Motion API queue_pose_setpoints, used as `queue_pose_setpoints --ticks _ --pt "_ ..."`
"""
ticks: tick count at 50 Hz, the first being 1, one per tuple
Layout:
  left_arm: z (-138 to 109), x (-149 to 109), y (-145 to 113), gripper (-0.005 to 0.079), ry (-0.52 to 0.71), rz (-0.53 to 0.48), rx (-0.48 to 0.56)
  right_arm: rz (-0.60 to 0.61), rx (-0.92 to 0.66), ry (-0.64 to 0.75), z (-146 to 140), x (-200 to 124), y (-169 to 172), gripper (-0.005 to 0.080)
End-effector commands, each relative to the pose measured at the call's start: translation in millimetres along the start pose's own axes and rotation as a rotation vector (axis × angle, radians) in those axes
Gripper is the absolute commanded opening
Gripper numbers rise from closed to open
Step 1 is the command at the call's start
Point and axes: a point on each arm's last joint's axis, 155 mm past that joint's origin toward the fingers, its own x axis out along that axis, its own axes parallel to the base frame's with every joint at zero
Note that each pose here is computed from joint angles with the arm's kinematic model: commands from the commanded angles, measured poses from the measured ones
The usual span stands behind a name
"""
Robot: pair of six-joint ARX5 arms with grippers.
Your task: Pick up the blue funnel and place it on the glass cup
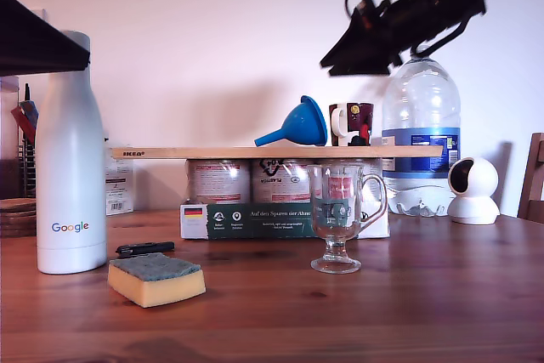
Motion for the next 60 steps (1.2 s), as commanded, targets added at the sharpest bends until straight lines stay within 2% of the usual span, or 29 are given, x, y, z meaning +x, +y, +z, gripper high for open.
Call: queue_pose_setpoints --ticks 1,8,20,42,60 --pt "-5 3 5 -0.0024 0.004 0.019 0.003 0.019 0.008 0.009 -7 10 1 0.027" --pt "0 8 8 -0.0024 -0.019 0.028 0.01 0.02 0.016 0.025 -16 19 -1 0.027" --pt "-6 13 9 -0.0024 0.006 0.023 0.002 -0.017 0.006 0.041 -23 25 -10 0.027" --pt "-5 13 8 -0.0024 0.001 0.022 0.003 0.003 0.041 0.085 -41 41 -5 0.0269" --pt "-5 13 8 -0.0024 0.001 0.022 0.003 -0.036 0.048 0.146 -62 50 -12 0.026"
